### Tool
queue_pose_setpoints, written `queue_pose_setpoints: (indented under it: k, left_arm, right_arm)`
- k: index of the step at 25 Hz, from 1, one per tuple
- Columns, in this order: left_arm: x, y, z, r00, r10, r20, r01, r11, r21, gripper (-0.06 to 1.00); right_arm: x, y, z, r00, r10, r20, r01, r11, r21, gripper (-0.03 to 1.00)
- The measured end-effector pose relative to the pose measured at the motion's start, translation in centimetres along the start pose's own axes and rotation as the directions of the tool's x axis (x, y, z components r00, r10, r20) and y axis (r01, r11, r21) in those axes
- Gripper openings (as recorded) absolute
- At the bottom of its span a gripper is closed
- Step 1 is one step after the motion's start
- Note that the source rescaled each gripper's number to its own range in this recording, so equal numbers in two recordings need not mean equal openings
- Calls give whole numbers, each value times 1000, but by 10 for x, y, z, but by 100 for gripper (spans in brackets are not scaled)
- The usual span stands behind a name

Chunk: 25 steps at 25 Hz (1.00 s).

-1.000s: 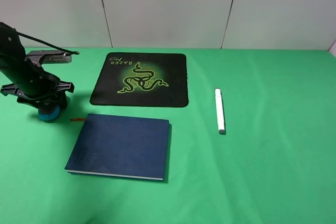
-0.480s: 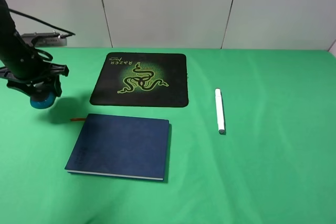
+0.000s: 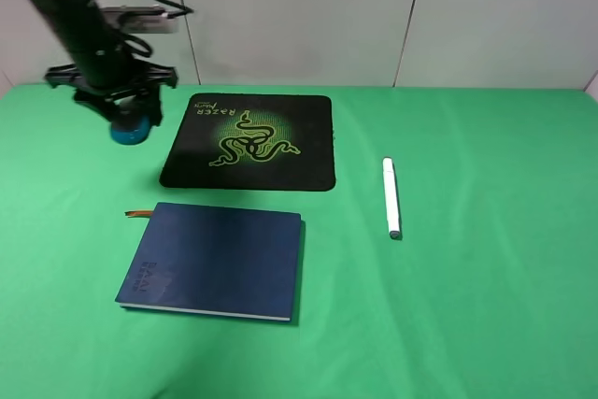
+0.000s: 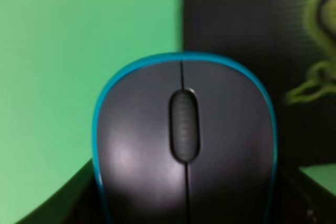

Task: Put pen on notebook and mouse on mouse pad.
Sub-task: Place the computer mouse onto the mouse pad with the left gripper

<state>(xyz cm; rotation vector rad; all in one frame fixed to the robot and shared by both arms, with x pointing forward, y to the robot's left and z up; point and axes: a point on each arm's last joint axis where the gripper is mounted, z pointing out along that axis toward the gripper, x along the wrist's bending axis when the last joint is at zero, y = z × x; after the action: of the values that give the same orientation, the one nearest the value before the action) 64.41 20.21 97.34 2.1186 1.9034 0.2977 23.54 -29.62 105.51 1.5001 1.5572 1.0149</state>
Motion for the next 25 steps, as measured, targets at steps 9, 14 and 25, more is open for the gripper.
queue_pose_setpoints:
  k: [9, 14, 25]
  left_arm:
    - [-86, 26, 42, 993, 102, 59, -103, 995, 9, 0]
    - [-109, 26, 73, 989, 132, 70, -134, 991, 27, 0]
    - [-115, 26, 96, 989, 130, 77, -131, 991, 2, 0]
  right_arm:
    - [0, 0, 0, 1000, 0, 0, 0, 1000, 0, 100]
    - [0, 0, 0, 1000, 0, 0, 0, 1000, 0, 100]
    - [0, 0, 0, 1000, 0, 0, 0, 1000, -1, 100]
